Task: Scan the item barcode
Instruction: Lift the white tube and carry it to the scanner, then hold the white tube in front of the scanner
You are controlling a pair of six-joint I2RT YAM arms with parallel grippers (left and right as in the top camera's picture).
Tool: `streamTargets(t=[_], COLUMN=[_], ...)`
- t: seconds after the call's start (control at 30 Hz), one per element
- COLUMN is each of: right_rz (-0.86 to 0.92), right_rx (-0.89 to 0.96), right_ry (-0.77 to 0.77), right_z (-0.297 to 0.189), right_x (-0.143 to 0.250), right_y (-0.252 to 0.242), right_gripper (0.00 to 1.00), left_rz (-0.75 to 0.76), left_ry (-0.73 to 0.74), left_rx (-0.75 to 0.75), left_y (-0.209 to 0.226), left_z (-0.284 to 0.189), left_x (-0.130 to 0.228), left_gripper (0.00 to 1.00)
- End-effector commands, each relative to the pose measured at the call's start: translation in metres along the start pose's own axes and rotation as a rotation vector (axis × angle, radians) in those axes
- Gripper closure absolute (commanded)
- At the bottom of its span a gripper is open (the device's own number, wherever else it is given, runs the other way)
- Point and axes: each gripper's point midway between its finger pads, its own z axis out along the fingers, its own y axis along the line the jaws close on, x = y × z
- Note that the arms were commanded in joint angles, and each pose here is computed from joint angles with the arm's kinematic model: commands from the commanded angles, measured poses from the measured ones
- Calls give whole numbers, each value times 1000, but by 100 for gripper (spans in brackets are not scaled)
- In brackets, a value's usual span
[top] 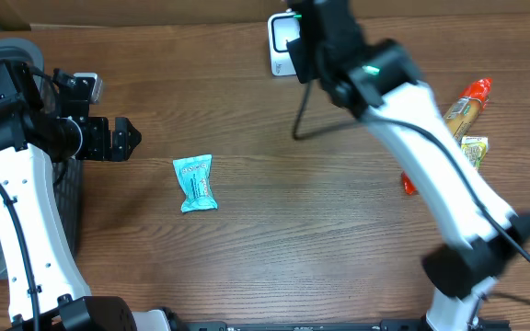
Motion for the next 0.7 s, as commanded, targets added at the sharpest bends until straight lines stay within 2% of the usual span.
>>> streamTargets(t=[0.0, 0.17, 0.27, 0.67], right_rz=[-295, -610, -699, -685], right_rx=[292, 359, 375, 339], right_ry=[56, 98, 86, 1], right_z=[33, 94, 117, 169], right_x=[3, 7, 5, 5], right_y=[-37, -26, -20, -17], right_gripper=[96, 96, 96, 96], left_rz=[22, 22, 22, 22], left_ry=[0, 0, 0, 0], left_rx=[13, 13, 13, 13], left_y=[-2, -2, -2, -2], left_z=[2, 2, 2, 2], left_x=[-1, -1, -1, -1], left_gripper=[0, 0, 1, 0])
